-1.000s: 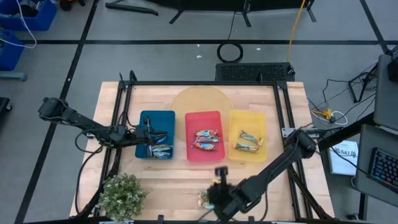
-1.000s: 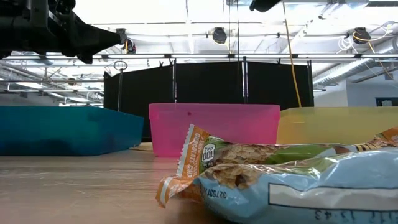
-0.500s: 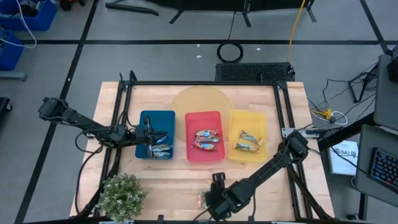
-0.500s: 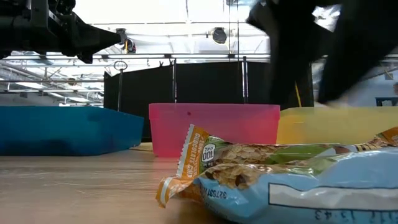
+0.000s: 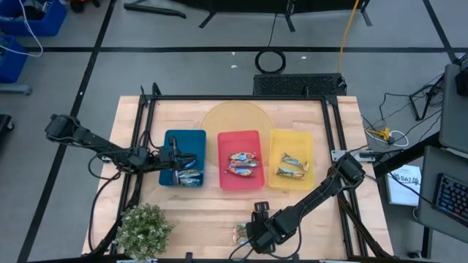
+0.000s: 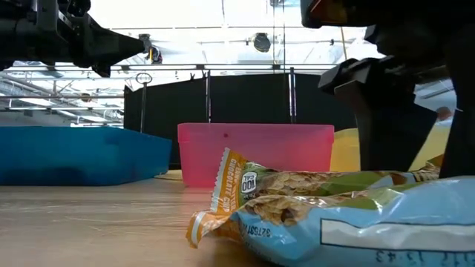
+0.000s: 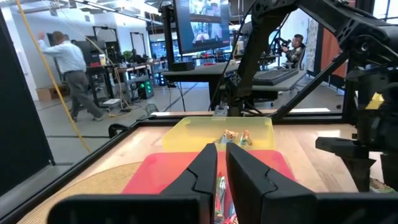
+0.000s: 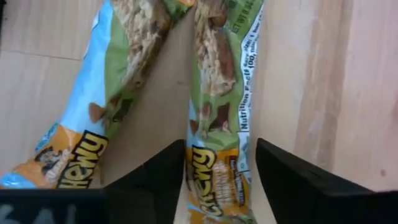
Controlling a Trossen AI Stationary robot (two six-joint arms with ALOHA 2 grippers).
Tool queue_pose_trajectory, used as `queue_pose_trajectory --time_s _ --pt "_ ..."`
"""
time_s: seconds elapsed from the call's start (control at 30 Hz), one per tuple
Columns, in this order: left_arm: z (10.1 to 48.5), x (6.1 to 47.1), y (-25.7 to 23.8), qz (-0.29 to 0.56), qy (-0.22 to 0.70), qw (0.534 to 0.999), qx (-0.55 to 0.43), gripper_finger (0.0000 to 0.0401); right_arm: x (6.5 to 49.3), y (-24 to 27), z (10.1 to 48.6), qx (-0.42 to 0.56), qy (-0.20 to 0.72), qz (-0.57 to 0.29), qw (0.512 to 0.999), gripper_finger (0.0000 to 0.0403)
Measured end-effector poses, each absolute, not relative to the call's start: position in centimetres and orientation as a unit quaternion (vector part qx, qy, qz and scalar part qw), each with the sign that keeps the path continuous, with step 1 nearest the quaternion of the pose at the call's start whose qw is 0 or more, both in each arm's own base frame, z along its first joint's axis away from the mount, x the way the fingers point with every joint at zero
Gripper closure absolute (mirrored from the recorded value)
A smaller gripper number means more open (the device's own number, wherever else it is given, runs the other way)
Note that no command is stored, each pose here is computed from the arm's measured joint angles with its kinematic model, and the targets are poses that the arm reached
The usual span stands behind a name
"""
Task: Pick and place Granola Bars by type
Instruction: Put the yellow granola bar into the yellow bin
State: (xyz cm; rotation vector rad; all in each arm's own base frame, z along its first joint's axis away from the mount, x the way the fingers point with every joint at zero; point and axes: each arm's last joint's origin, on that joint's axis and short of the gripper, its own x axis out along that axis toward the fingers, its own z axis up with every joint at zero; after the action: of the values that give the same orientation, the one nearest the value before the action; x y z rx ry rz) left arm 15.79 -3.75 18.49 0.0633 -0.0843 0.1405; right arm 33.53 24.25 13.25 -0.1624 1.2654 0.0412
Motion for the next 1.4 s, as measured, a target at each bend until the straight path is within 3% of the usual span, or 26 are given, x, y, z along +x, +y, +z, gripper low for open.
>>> queue_pose_trajectory --time_s 0.2,0.4,0.63,0.8,0.93,1.03,1.2,1.4 --pt "18.5 15.8 -3.7 0.070 -0.042 0.996 0.032 0.0357 33.4 24.0 12.7 -0.093 0.589 0.036 0.802 0.0290" --pt "18.5 15.8 -3.7 0.070 -0.042 0.996 0.032 0.0357 33.5 23.6 14.5 -0.088 0.564 0.024 0.821 0.0368" --pt "18.5 15.8 -3.7 0.071 -0.041 0.996 0.046 0.0357 31.6 22.1 20.9 -0.103 0.528 0.010 0.843 0.0365" --pt "18.5 15.8 -3.7 0.072 -0.040 0.996 0.046 0.0357 28.2 18.1 27.0 -0.149 0.517 -0.068 0.840 0.0375" --pt "18.4 15.8 -3.7 0.071 -0.038 0.996 0.046 0.0357 25.1 14.4 29.2 -0.155 0.512 -0.143 0.833 0.0376" --pt "18.4 15.8 -3.7 0.071 -0.038 0.996 0.047 0.0357 22.9 11.6 28.8 -0.133 0.509 -0.176 0.832 0.0372" --pt "18.3 15.8 -3.7 0.071 -0.032 0.996 0.049 0.0357 19.3 7.9 24.9 -0.098 0.546 -0.210 0.805 0.0381" --pt "18.2 15.8 -3.7 0.071 -0.028 0.995 0.061 0.0357 17.7 5.6 19.6 -0.072 0.552 -0.190 0.808 0.0377"
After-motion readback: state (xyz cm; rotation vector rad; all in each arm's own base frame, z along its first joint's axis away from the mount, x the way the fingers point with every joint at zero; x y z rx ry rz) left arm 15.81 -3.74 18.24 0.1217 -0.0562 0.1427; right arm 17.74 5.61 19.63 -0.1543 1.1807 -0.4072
